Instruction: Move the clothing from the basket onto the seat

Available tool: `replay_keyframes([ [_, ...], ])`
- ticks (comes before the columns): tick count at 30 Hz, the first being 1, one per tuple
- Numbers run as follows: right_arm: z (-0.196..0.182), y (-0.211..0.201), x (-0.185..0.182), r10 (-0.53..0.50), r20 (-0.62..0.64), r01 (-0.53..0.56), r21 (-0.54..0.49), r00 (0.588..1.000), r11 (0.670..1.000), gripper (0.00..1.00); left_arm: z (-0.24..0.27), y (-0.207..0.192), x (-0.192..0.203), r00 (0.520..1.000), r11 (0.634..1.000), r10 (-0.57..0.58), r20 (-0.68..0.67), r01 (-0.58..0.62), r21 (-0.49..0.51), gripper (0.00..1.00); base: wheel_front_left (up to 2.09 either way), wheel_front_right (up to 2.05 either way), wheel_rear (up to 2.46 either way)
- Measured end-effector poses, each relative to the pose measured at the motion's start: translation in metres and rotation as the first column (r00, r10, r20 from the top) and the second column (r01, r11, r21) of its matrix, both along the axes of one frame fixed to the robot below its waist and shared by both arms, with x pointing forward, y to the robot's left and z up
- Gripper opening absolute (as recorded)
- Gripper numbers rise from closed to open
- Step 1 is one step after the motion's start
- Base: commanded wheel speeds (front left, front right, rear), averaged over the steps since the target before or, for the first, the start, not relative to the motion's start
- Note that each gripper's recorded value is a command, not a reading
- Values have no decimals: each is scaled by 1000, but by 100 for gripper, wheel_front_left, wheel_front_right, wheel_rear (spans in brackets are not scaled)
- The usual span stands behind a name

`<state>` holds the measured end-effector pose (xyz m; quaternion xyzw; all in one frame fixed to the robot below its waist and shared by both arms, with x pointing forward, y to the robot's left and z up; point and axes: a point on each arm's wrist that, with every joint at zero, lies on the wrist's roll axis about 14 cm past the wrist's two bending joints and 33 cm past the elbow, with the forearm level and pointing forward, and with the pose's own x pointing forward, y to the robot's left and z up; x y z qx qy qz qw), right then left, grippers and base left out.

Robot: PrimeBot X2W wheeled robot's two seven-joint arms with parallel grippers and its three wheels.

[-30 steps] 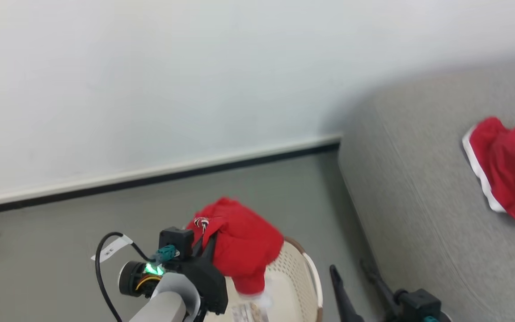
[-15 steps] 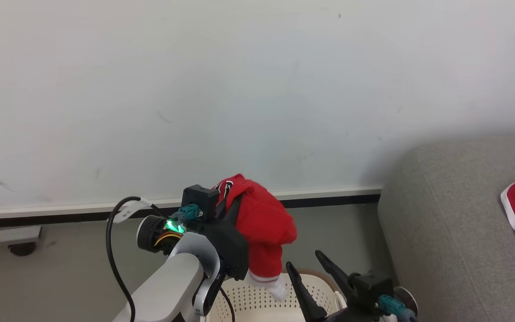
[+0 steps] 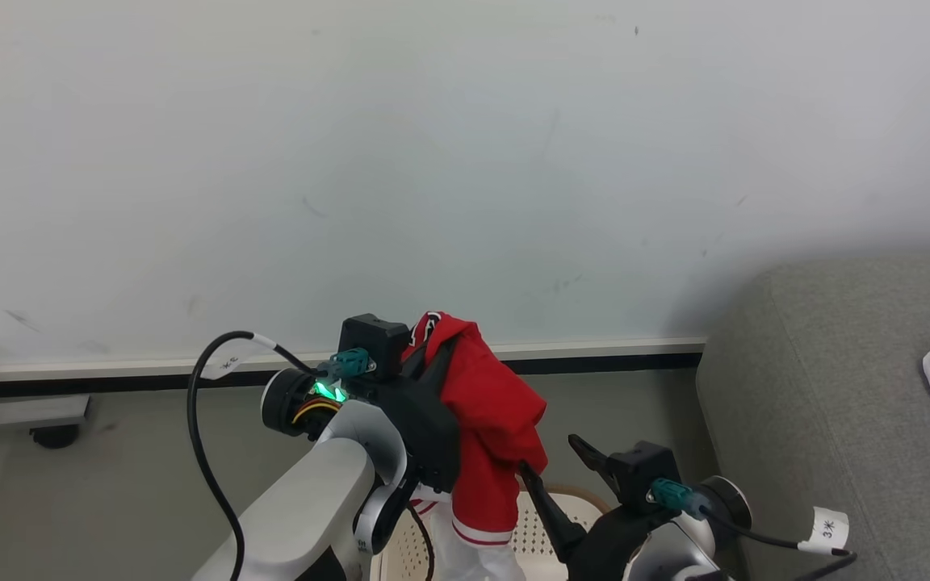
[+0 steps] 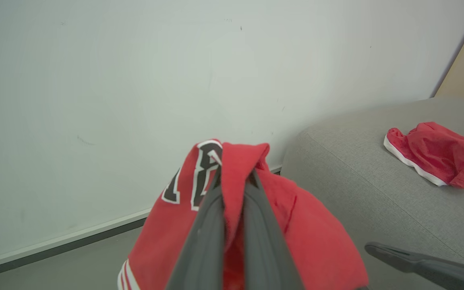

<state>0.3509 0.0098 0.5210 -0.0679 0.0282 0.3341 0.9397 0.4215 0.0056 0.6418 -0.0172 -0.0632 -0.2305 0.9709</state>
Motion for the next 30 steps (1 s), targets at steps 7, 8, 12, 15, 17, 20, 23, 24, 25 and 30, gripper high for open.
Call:
replay_keyframes([
  [7,-5,4,13,17,-4,-17,-52,1000,999,100,0,-9,-1,999,999,-43,-23,43,11,0,0,0,0],
  [8,-5,3,15,16,-2,-16,-56,1000,998,100,1,-11,-3,998,999,-51,-26,51,8,0,0,0,0],
  [12,0,-1,27,6,33,-4,-82,999,997,100,4,-22,-11,995,996,-94,-41,94,-9,0,0,0,0],
  [15,-2,-4,33,-2,37,5,-97,999,995,100,5,-29,-19,991,993,-121,-52,121,-19,0,0,0,0],
  [17,-5,-5,34,-4,31,7,-105,1000,994,100,9,-33,-25,988,989,-143,-48,142,-30,0,0,0,0],
  [20,-4,-4,39,-5,35,9,-107,999,994,100,17,-40,-35,983,982,-178,-44,175,-66,0,0,0,0],
  [23,-7,-2,39,-5,28,8,-102,1000,995,100,23,-48,-45,976,975,-212,-40,209,-80,0,0,0,0],
  [24,-7,-2,40,-5,25,7,-100,1000,995,100,24,-51,-48,974,972,-225,-42,221,-82,0,0,0,0],
  [25,-7,0,40,-4,25,6,-95,1000,995,100,26,-54,-51,971,969,-237,-40,233,-88,0,0,0,0],
  [30,-6,4,39,5,19,-3,-67,1000,998,100,33,-64,-61,957,953,-286,-41,280,-118,0,0,0,0],
])
